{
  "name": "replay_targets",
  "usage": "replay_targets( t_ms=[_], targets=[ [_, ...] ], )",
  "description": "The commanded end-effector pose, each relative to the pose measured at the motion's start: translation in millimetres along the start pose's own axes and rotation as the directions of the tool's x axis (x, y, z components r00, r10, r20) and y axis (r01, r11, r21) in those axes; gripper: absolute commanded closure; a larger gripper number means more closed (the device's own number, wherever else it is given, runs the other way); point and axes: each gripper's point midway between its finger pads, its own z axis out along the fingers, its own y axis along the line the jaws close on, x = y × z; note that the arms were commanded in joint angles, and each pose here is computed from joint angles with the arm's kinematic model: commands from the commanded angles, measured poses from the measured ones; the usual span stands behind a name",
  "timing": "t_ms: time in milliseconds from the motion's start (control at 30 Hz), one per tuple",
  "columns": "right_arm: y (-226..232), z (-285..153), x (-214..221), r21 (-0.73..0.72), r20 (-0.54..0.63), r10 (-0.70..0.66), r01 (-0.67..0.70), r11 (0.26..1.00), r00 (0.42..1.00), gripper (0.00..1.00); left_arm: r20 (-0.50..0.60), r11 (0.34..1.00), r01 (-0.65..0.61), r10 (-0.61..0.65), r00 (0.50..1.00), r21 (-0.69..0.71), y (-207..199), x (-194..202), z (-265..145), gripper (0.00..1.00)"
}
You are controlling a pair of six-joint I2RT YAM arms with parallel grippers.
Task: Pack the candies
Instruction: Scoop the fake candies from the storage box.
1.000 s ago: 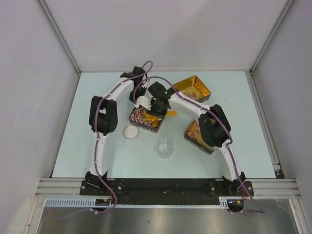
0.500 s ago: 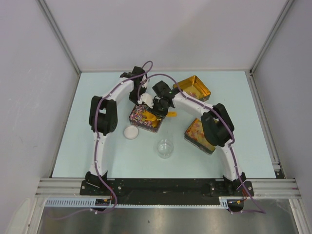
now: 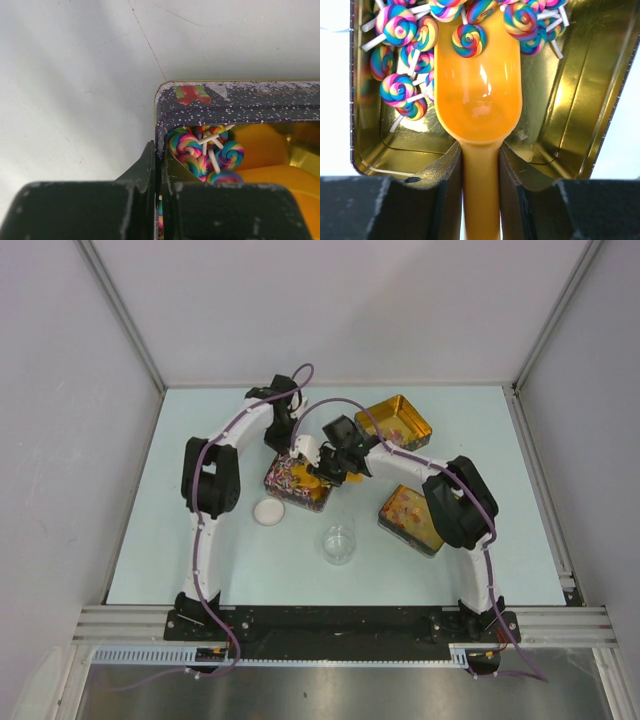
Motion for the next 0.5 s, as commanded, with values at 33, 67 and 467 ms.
replay_targets(
  t_ms=[33, 67, 467],
  targets=[
    [-10.7, 14.0, -27.8, 0.115, 0.148, -0.02, 0.003, 0.993, 0.989, 1.0, 0.167, 0.987, -0.02, -0.007, 0.986, 0.161, -45.7, -35.5, -68.8, 0.99],
    [-12.8, 14.8, -30.1, 0.123, 0.158, -0.022, 0.002, 0.992, 0.987, 1.0, 0.166, 0.987, -0.02, -0.007, 0.986, 0.161, -45.7, -34.5, -69.0, 1.0],
    [-4.1, 10.0, -34.0, 0.062, 0.185, 0.002, -0.014, 0.998, 0.983, 1.0, 0.147, 0.991, -0.065, 0.047, 0.988, 0.12, -37.0, -28.4, -61.1, 1.0]
  ],
)
